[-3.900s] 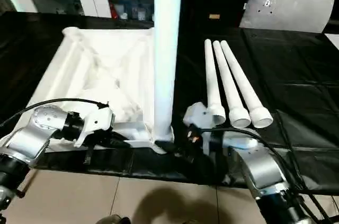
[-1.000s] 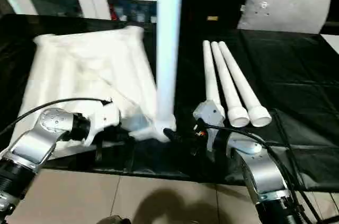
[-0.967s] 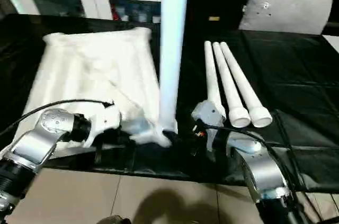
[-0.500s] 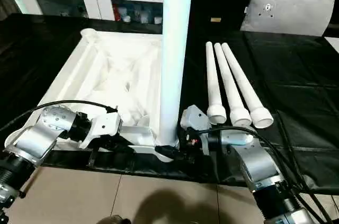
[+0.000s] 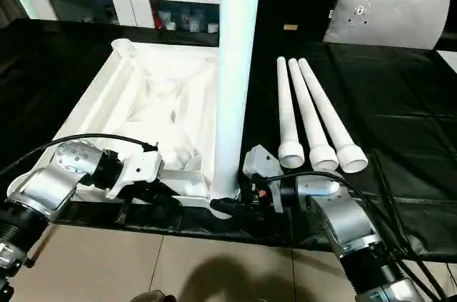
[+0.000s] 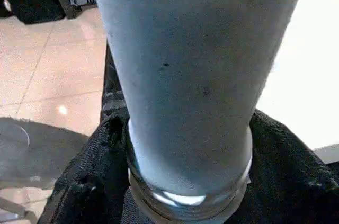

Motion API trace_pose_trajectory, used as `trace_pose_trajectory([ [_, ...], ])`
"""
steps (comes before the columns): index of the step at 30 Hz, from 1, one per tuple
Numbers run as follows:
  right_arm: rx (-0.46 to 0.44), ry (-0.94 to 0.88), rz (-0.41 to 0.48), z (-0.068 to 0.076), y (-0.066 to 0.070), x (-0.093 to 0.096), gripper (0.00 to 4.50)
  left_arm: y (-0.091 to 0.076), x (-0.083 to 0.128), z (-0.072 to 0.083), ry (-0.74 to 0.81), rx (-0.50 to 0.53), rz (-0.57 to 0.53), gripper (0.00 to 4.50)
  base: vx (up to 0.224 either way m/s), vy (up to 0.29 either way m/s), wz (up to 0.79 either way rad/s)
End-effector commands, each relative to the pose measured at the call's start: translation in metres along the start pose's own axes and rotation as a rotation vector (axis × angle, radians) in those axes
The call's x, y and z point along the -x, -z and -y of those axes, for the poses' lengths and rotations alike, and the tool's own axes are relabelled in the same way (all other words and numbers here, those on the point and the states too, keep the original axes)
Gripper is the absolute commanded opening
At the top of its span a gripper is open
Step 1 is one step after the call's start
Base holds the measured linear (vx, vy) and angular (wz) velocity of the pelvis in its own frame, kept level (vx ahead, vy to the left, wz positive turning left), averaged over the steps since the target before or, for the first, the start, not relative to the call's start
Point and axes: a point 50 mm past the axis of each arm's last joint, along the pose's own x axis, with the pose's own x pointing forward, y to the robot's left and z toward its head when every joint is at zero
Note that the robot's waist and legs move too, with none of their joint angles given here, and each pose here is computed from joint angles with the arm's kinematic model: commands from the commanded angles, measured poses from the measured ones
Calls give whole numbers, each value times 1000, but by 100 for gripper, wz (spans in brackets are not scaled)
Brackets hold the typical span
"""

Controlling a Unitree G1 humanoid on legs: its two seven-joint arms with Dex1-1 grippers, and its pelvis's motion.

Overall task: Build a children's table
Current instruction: Rotate leg to tighten

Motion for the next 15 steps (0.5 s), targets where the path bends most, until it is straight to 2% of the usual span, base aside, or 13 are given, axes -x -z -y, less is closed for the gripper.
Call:
trace_pose_trajectory([
  [1,-63,-23,32,-6,4,-2,276,-6,2,-2,-29,-4,21,0,0,0,0],
  [6,-110,9,45,-10,7,-9,275,-8,0,-6,-138,72,19,0,0,0,0],
  [7,-143,107,36,-9,11,-21,275,-13,-3,-10,-244,149,54,0,0,0,0],
  [8,-143,107,36,-9,11,-21,275,-13,-3,-10,-244,149,54,0,0,0,0],
  [10,-229,305,63,-2,13,-42,275,-24,-10,-17,-414,245,107,0,0,0,0],
  [15,-390,524,143,11,6,-64,274,-42,-25,-21,-580,358,176,0,0,0,0],
])
